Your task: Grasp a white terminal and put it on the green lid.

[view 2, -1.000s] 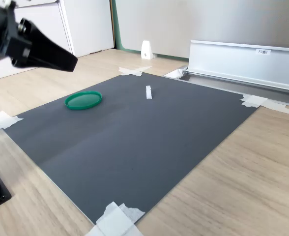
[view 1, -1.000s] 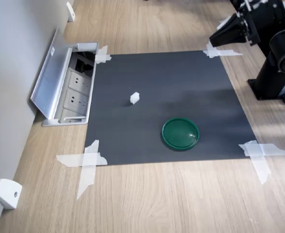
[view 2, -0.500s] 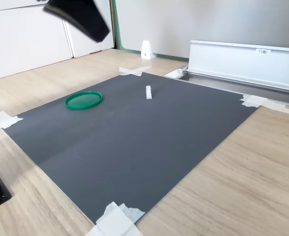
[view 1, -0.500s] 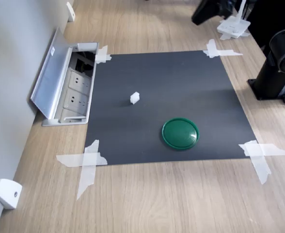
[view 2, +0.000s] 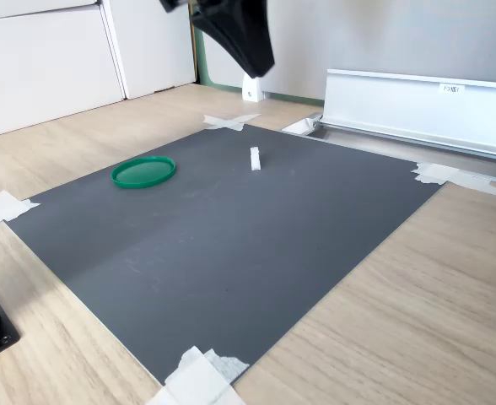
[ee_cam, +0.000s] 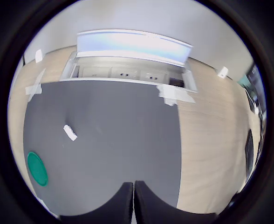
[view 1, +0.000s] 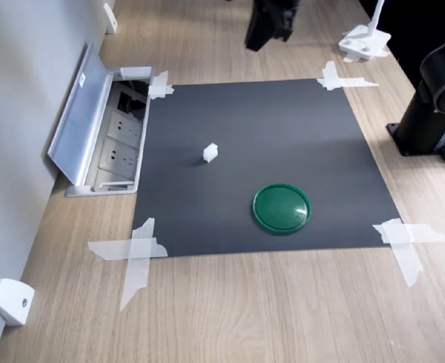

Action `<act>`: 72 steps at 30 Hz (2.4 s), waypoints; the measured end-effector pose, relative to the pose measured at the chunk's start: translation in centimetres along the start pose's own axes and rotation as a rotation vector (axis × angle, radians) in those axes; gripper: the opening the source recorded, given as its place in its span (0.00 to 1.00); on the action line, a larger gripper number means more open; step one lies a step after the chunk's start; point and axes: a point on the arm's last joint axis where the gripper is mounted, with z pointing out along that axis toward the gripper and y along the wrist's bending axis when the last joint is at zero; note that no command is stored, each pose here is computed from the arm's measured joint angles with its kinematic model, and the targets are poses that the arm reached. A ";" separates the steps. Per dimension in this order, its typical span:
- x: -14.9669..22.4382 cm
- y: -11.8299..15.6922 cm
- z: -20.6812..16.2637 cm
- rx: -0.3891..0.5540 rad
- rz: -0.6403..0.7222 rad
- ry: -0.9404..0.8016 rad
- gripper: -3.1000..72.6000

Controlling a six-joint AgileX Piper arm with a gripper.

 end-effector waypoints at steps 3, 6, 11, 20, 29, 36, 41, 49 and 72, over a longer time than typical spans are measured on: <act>-1.0 0.2 1.6 -0.045 -0.081 0.053 0.03; -1.8 0.7 2.7 -0.085 -0.161 0.092 0.04; -3.1 2.7 3.9 -0.144 -0.291 0.150 0.14; -4.4 5.9 5.4 -0.242 -0.391 0.185 0.59; -4.4 6.9 9.1 -0.276 -0.356 0.230 0.73; -4.4 7.4 10.8 -0.282 -0.270 0.232 0.73; -4.5 7.7 11.9 -0.283 -0.229 0.230 0.73; -4.5 7.9 13.0 -0.277 -0.179 0.230 0.73; -4.2 8.5 14.2 -0.302 -0.106 0.250 0.43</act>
